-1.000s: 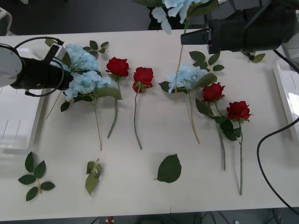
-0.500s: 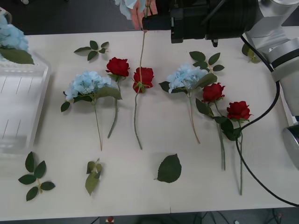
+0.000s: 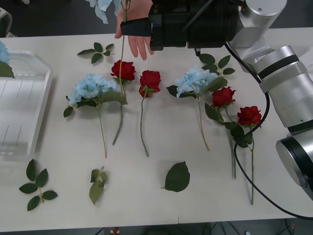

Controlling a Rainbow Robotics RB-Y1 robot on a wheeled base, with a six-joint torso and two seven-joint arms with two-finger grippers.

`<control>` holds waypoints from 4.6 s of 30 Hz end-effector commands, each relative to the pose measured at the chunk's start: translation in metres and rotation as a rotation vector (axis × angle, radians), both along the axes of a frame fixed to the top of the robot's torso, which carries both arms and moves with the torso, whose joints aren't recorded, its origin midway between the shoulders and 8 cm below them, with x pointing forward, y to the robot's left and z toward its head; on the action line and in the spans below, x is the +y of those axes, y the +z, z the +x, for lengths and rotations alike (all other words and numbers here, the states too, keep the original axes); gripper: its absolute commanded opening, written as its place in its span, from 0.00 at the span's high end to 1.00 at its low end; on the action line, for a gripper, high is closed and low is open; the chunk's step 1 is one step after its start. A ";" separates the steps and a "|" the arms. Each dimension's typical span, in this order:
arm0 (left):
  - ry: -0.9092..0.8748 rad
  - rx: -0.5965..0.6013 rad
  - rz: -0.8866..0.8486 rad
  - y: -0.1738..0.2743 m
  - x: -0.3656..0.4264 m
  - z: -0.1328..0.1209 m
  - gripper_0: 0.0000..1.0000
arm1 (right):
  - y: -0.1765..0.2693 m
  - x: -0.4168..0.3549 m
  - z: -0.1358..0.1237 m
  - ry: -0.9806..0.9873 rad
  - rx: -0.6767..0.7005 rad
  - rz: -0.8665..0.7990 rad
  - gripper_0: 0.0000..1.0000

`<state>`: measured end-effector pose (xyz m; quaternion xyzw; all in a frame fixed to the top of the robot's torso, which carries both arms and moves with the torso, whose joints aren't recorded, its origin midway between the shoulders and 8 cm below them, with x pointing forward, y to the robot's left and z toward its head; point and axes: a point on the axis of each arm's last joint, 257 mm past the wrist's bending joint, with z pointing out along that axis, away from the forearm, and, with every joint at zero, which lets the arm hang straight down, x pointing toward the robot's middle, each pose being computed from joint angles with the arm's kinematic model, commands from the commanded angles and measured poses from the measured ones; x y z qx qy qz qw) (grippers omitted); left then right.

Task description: Place the red flowers into the right box and the blue flowers into the left box. If a person shows an open palm, hand one flower to the person first, then continue sorting.

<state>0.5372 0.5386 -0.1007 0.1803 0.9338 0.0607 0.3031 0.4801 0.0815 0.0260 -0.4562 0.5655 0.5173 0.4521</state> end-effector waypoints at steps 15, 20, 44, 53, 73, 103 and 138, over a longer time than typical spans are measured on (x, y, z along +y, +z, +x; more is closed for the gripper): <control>0.000 -0.080 0.067 0.047 0.019 0.007 1.00 | 0.080 0.014 0.007 -0.045 -0.210 0.062 1.00; 0.000 -0.080 0.067 0.047 0.019 0.007 1.00 | 0.127 0.011 0.043 -0.200 -0.357 0.069 1.00; 0.000 -0.080 0.067 0.047 0.019 0.007 1.00 | 0.187 0.002 0.116 -0.445 -0.583 -0.012 1.00; 0.000 -0.080 0.067 0.047 0.019 0.007 1.00 | 0.190 0.001 0.115 -0.441 -0.589 -0.002 1.00; 0.000 -0.080 0.067 0.047 0.019 0.007 1.00 | 0.167 -0.009 0.082 -0.254 -0.464 -0.033 0.00; 0.000 -0.080 0.067 0.047 0.019 0.007 0.00 | -0.173 -0.228 0.026 -0.519 0.265 -0.997 0.00; -0.193 0.080 -0.374 -0.040 -0.187 -0.050 0.00 | -0.311 -0.439 -0.045 -0.977 0.553 -1.192 0.00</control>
